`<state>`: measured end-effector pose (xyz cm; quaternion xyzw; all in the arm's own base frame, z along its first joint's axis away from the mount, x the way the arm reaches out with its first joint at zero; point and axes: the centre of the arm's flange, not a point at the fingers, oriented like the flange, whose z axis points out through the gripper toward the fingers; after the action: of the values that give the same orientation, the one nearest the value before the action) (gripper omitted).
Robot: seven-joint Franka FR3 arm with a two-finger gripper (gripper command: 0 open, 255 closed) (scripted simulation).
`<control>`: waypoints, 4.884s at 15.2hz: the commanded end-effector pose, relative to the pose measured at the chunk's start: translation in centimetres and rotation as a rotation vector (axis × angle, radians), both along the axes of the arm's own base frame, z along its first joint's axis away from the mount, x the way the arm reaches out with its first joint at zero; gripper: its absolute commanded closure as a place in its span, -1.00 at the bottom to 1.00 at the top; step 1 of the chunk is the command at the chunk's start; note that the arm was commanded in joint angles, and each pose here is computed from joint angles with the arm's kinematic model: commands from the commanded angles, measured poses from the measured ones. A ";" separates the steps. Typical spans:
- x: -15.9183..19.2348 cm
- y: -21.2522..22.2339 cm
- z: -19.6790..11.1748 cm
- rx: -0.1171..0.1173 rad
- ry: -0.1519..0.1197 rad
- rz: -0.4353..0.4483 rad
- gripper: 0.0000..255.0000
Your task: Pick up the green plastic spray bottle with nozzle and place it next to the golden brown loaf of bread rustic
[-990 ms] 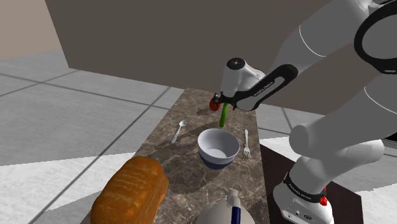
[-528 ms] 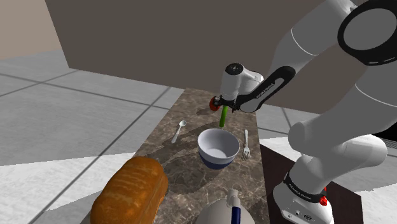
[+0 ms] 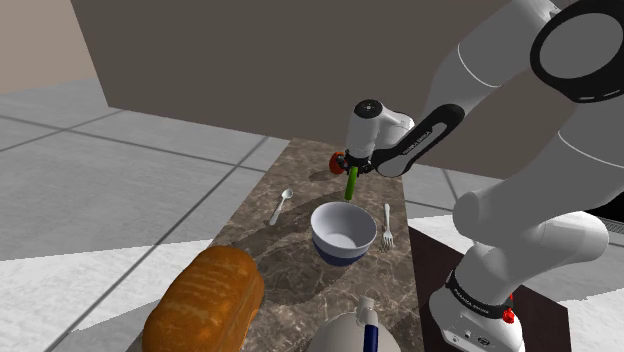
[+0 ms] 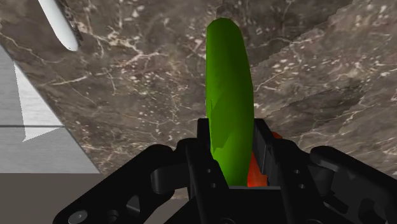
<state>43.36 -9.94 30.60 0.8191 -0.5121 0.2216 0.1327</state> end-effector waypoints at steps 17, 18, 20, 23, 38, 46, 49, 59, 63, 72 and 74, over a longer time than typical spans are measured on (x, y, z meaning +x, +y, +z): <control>0.0 0.0 5.3 0.000 0.000 0.000 1.00; 0.0 0.0 5.8 0.000 0.000 0.000 1.00; 0.0 0.0 6.9 0.000 0.000 0.000 1.00; 0.0 0.0 8.4 0.000 0.000 0.000 1.00; 0.0 0.0 16.4 0.000 0.000 0.000 1.00; 0.0 0.0 20.6 0.000 0.000 0.000 1.00; 0.0 0.0 22.2 0.000 0.000 0.000 1.00; 0.0 0.0 27.4 0.000 0.000 0.000 1.00; 0.0 0.0 29.6 0.000 0.000 0.000 1.00; -2.0 6.3 31.5 0.000 0.000 0.000 1.00; -2.8 8.8 31.5 0.000 0.000 0.000 1.00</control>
<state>40.87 -2.40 62.45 0.8195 -0.5115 0.2219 0.1325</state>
